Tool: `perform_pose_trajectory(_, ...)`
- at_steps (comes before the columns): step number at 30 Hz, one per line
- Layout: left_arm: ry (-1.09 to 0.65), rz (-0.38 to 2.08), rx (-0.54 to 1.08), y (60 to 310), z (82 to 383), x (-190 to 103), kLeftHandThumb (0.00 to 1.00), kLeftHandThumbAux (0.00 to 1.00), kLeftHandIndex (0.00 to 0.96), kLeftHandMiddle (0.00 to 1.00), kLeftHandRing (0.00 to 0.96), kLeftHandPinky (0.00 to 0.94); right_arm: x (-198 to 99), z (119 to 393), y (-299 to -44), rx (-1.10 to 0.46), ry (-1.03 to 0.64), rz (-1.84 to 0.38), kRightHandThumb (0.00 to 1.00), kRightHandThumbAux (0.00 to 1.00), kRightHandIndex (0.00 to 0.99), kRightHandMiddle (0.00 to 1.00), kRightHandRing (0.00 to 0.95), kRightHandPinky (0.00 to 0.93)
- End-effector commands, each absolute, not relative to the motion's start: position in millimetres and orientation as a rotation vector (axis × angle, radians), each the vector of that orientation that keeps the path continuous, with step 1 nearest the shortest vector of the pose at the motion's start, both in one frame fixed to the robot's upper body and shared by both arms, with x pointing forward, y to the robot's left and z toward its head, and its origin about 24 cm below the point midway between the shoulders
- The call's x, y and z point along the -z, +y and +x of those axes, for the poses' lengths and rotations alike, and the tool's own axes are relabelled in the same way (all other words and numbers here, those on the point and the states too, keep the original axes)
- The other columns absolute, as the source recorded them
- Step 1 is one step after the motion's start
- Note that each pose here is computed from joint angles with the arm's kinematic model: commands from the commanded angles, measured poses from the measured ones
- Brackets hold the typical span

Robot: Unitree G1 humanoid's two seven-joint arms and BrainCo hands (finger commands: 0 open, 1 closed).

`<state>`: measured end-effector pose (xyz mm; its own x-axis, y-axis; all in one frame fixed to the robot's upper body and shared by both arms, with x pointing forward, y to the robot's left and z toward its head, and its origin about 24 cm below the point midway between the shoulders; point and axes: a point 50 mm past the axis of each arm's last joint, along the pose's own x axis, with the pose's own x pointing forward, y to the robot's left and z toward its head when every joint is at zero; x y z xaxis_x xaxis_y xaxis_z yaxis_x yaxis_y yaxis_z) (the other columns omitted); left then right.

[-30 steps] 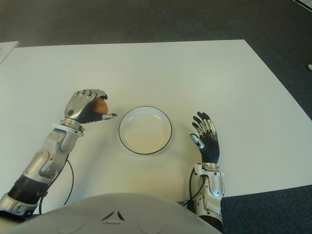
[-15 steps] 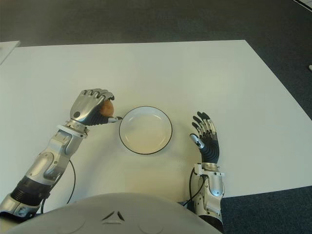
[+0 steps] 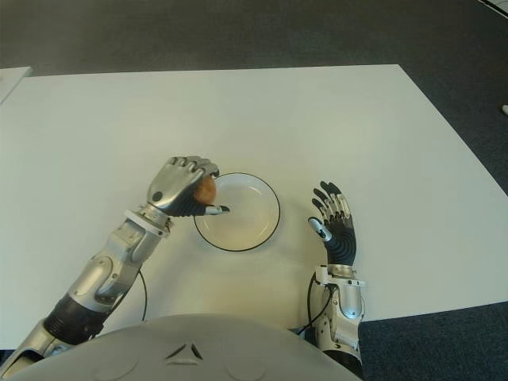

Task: Put the apples into the plate.

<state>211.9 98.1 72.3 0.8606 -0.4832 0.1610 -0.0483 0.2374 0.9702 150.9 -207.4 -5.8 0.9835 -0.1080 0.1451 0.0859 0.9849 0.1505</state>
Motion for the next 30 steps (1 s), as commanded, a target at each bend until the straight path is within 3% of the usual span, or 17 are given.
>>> perform_pose_trajectory(1, -0.473, 1.337, 0.336, 94, 213, -67, 0.855, 0.664, 0.404, 0.526, 0.814, 0.792, 14, 145, -204, 0.107, -0.094, 0.162, 0.258, 0.653, 0.112, 0.148, 0.151, 0.178)
perform_pose_trajectory(30, -0.493, 1.310, 0.408, 64, 221, -56, 0.854, 0.664, 0.403, 0.531, 0.837, 0.823, 14, 140, -200, 0.108, -0.092, 0.175, 0.269, 0.639, 0.110, 0.145, 0.145, 0.170)
